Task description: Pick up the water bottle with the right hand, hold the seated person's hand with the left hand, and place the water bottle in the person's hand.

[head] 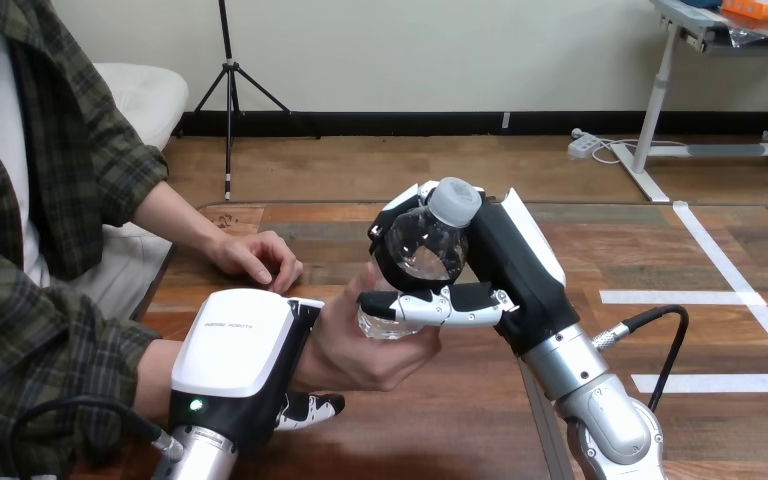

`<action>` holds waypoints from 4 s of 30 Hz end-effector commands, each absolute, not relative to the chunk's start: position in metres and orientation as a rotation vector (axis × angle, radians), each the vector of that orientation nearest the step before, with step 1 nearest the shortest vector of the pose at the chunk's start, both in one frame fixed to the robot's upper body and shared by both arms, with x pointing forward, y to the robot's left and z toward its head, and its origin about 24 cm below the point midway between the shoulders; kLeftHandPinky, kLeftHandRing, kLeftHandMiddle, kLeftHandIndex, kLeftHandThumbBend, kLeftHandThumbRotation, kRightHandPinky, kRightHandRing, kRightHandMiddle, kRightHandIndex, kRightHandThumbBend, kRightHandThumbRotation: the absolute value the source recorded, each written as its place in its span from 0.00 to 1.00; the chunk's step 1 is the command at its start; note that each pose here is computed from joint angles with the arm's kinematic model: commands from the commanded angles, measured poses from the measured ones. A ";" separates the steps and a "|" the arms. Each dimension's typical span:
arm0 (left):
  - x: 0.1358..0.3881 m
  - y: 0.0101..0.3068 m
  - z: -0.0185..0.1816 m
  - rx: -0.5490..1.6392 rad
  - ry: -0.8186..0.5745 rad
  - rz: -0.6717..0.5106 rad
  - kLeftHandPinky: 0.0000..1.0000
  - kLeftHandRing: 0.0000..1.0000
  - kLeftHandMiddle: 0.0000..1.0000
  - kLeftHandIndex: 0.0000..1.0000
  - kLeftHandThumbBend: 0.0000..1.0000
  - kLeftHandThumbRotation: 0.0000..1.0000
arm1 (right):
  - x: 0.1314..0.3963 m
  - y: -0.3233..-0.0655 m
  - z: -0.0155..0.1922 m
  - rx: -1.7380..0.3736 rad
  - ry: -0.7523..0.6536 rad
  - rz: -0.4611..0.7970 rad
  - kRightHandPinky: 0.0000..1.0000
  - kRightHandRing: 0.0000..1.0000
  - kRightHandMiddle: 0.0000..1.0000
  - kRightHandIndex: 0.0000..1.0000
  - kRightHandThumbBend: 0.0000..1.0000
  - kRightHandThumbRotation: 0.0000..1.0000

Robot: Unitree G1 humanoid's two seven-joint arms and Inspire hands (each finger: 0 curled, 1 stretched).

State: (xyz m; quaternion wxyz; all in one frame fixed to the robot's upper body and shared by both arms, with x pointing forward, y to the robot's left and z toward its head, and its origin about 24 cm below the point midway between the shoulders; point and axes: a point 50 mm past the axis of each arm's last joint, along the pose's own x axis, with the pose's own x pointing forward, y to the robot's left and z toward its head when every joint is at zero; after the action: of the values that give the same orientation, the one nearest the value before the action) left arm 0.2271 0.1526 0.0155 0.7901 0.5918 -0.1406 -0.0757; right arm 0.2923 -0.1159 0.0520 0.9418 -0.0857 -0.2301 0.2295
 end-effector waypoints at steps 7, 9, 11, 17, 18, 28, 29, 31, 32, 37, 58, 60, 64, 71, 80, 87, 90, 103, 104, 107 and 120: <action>0.233 0.149 0.025 1.267 -0.351 -0.138 0.35 0.37 0.40 0.39 0.89 0.00 | 0.299 -0.119 0.071 -0.250 -0.533 0.482 0.56 0.66 0.73 0.74 0.77 0.02; 0.233 0.149 0.025 1.282 -0.346 -0.140 0.36 0.38 0.41 0.39 0.90 0.00 | 0.300 -0.120 0.072 -0.269 -0.524 0.499 0.62 0.73 0.80 0.80 0.78 0.04; 0.233 0.149 0.025 1.311 -0.345 -0.142 0.36 0.38 0.41 0.40 0.90 0.00 | 0.301 -0.120 0.072 -0.282 -0.517 0.508 0.68 0.80 0.86 0.86 0.80 0.06; 0.233 0.149 0.023 1.414 -0.318 -0.157 0.47 0.51 0.55 0.52 0.91 0.00 | 0.301 -0.121 0.074 -0.303 -0.511 0.519 0.87 0.96 0.97 0.97 0.86 0.15; 0.233 0.149 0.023 1.426 -0.316 -0.158 0.50 0.55 0.59 0.56 0.92 0.00 | 0.301 -0.121 0.074 -0.309 -0.512 0.521 0.90 0.97 0.98 0.98 0.86 0.17; 0.232 0.149 0.019 1.449 -0.305 -0.145 0.69 0.83 0.90 0.85 0.99 0.03 | 0.301 -0.121 0.074 -0.319 -0.517 0.527 0.99 1.00 1.00 1.00 0.90 0.24; 0.232 0.149 0.019 1.451 -0.304 -0.144 0.70 0.85 0.91 0.87 1.00 0.03 | 0.301 -0.121 0.074 -0.319 -0.518 0.527 0.99 1.00 1.00 1.00 0.90 0.25; 0.232 0.149 0.019 1.453 -0.303 -0.142 0.73 0.89 0.96 0.91 1.00 0.06 | 0.301 -0.121 0.074 -0.320 -0.519 0.526 1.00 1.00 1.00 1.00 0.90 0.26; 0.232 0.149 0.019 1.453 -0.306 -0.139 0.74 0.90 0.96 0.92 1.00 0.07 | 0.301 -0.121 0.074 -0.320 -0.519 0.526 1.00 1.00 1.00 1.00 0.90 0.26; 0.231 0.148 0.019 1.463 -0.321 -0.125 0.76 0.94 0.99 0.96 1.00 0.12 | 0.301 -0.121 0.074 -0.319 -0.517 0.525 1.00 1.00 1.00 1.00 0.90 0.28; 0.231 0.149 0.020 1.429 -0.362 -0.104 0.83 1.00 1.00 1.00 1.00 0.28 | 0.300 -0.122 0.074 -0.311 -0.511 0.526 1.00 1.00 1.00 1.00 0.89 0.28; 0.231 0.149 0.020 1.423 -0.363 -0.108 0.83 1.00 1.00 1.00 1.00 0.29 | 0.301 -0.122 0.074 -0.310 -0.511 0.525 1.00 1.00 1.00 1.00 0.88 0.28; 0.231 0.149 0.020 1.406 -0.369 -0.117 0.85 1.00 1.00 1.00 1.00 0.30 | 0.301 -0.122 0.073 -0.313 -0.511 0.522 1.00 1.00 1.00 1.00 0.88 0.27; 0.231 0.149 0.021 1.377 -0.383 -0.130 0.86 1.00 1.00 1.00 1.00 0.30 | 0.301 -0.123 0.073 -0.315 -0.509 0.516 1.00 1.00 1.00 1.00 0.89 0.28; 0.230 0.149 0.021 1.357 -0.402 -0.143 0.87 1.00 1.00 1.00 1.00 0.31 | 0.301 -0.124 0.072 -0.320 -0.507 0.510 1.00 1.00 1.00 1.00 0.89 0.29; 0.230 0.150 0.021 1.344 -0.423 -0.144 0.87 1.00 1.00 1.00 1.00 0.33 | 0.301 -0.125 0.072 -0.332 -0.509 0.502 1.00 1.00 1.00 1.00 0.89 0.31; 0.230 0.150 0.021 1.341 -0.436 -0.142 0.87 1.00 1.00 1.00 1.00 0.35 | 0.300 -0.126 0.072 -0.338 -0.511 0.496 1.00 1.00 1.00 1.00 0.89 0.31; 0.228 0.149 0.023 1.163 -0.534 -0.177 0.88 1.00 1.00 1.00 0.98 0.49 | 0.299 -0.131 0.070 -0.308 -0.503 0.473 1.00 1.00 1.00 1.00 0.90 0.35; 0.227 0.148 0.023 1.101 -0.554 -0.179 0.88 1.00 1.00 1.00 0.97 0.51 | 0.298 -0.132 0.070 -0.291 -0.500 0.468 1.00 1.00 1.00 1.00 0.91 0.35; 0.225 0.146 0.024 0.958 -0.596 -0.174 0.88 1.00 1.00 1.00 0.94 0.56 | 0.297 -0.133 0.069 -0.247 -0.502 0.452 1.00 1.00 1.00 1.00 0.91 0.37; 0.215 0.129 0.026 0.464 -0.696 -0.115 0.81 0.96 0.99 0.99 0.57 0.84 | 0.285 -0.137 0.066 -0.073 -0.578 0.300 0.97 0.99 1.00 0.98 0.82 0.46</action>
State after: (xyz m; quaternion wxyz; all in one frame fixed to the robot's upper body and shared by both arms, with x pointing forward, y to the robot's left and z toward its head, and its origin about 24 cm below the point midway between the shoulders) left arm 0.1954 0.1359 0.0034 0.8888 0.3533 -0.2638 -0.1247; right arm 0.2859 -0.1347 0.0452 0.9492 -0.1003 -0.2039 0.2175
